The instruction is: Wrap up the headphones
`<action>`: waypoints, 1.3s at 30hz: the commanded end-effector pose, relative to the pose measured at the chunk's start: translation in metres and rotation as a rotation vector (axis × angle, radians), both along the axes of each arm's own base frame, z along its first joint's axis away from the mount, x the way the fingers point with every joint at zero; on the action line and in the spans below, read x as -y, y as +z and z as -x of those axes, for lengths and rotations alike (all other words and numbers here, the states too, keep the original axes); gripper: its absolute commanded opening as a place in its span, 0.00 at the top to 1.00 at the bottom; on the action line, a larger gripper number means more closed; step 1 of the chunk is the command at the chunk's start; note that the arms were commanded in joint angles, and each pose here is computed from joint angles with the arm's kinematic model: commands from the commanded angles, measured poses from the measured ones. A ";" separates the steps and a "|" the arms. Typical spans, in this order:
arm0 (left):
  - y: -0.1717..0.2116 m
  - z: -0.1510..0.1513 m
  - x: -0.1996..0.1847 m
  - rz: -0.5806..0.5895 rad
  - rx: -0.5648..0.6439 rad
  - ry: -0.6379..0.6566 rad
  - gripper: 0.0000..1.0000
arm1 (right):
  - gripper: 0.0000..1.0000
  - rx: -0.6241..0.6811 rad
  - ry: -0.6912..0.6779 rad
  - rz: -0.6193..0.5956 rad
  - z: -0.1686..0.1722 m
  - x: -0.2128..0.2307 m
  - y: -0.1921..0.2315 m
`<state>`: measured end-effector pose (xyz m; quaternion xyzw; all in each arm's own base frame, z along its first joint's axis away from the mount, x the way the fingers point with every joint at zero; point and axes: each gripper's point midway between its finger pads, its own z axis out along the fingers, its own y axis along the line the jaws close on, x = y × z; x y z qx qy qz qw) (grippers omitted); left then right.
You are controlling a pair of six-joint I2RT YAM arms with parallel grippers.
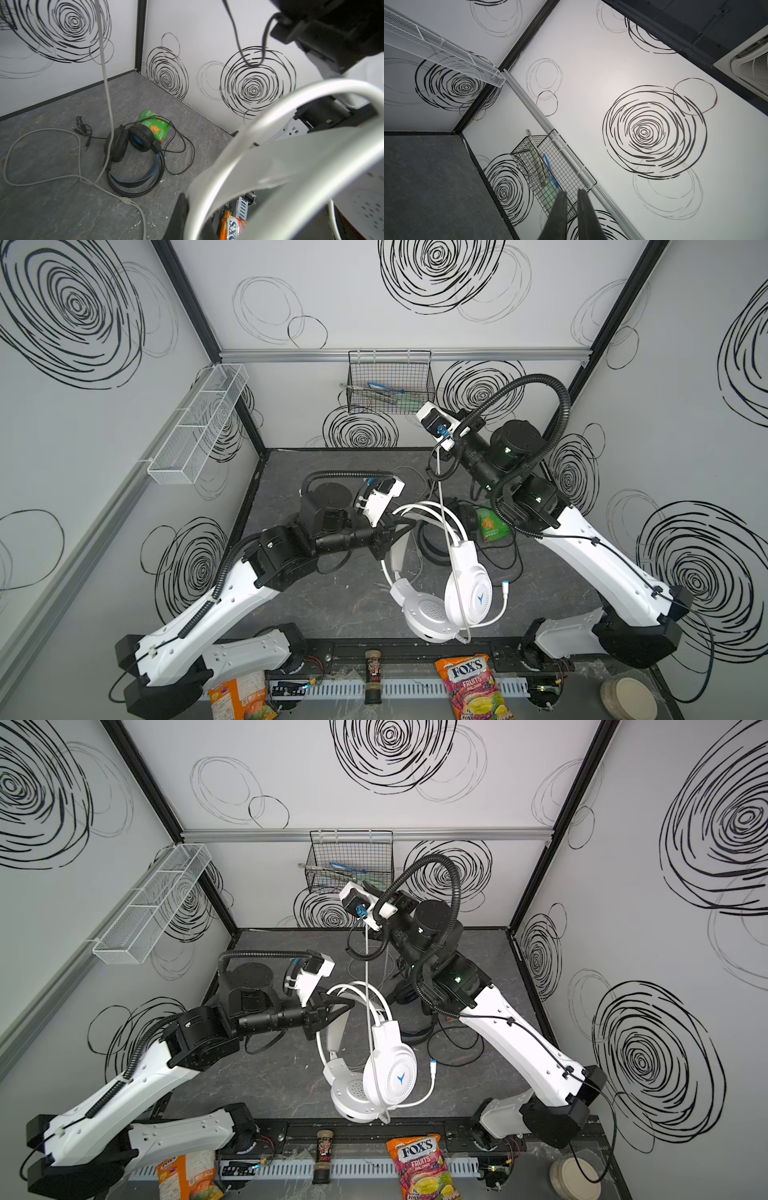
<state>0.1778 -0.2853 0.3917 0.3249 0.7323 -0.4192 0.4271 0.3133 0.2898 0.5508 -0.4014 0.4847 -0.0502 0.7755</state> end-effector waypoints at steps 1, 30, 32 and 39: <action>0.065 0.024 0.000 0.184 0.099 -0.100 1.00 | 0.85 0.010 0.017 -0.079 0.007 0.013 0.017; 0.190 0.012 -0.031 0.434 0.196 0.083 1.00 | 0.66 -0.305 0.378 -0.448 -0.015 -0.002 -0.069; 0.198 0.012 -0.031 0.484 0.189 0.076 1.00 | 0.65 -0.322 0.394 -0.455 -0.012 -0.003 -0.073; 0.230 0.011 -0.026 0.624 0.191 0.046 1.00 | 0.60 -0.360 0.430 -0.470 -0.004 -0.007 -0.083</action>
